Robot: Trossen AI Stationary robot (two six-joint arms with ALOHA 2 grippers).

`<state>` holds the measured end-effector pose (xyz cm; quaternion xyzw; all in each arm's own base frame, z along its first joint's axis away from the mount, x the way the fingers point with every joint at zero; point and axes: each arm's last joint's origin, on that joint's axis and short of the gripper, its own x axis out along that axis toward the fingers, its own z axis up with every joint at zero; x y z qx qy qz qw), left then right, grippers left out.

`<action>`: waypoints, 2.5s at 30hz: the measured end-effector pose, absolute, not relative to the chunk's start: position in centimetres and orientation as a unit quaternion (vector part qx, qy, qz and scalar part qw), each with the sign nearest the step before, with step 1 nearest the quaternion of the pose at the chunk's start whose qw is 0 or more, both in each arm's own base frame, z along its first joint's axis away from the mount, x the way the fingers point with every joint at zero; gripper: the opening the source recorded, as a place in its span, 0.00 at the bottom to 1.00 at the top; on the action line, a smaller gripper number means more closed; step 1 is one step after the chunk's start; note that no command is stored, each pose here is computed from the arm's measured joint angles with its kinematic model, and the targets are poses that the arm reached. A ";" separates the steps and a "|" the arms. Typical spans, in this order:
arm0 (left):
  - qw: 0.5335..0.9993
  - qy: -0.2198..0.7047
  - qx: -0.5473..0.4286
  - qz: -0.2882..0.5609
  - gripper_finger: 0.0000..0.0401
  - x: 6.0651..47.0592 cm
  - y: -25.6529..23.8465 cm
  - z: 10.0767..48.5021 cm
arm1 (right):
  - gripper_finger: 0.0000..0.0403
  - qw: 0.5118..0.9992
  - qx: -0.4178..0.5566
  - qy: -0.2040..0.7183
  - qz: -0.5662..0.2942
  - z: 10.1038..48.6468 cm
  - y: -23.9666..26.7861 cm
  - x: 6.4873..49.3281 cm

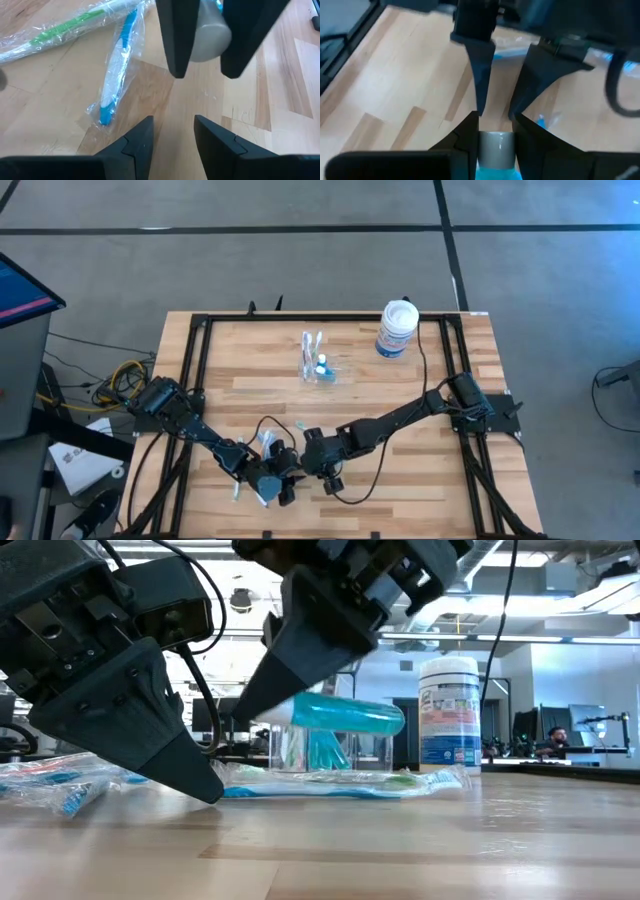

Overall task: Pick & Place toothbrushing station
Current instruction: Put the mouthwash into the transparent organizer

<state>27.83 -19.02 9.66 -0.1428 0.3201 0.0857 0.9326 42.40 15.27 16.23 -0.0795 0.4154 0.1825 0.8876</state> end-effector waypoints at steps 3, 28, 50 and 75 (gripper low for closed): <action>0.933 0.320 -0.143 0.086 0.34 27.8 -19.0 9.7 | 0.21 0.890 -0.085 0.415 0.170 16.2 15.2 42.4; 0.934 0.314 -0.143 0.094 0.34 27.8 -18.8 9.6 | 0.21 0.991 -0.047 0.120 0.043 21.1 8.2 35.1; 0.935 0.311 -0.141 0.096 0.34 27.8 -18.8 9.6 | 0.21 0.996 -0.038 -0.055 -0.059 19.8 -0.6 33.0; 0.937 0.309 -0.134 0.097 0.34 27.8 -18.8 9.6 | 0.21 0.990 0.001 -0.129 -0.063 15.0 -7.9 33.6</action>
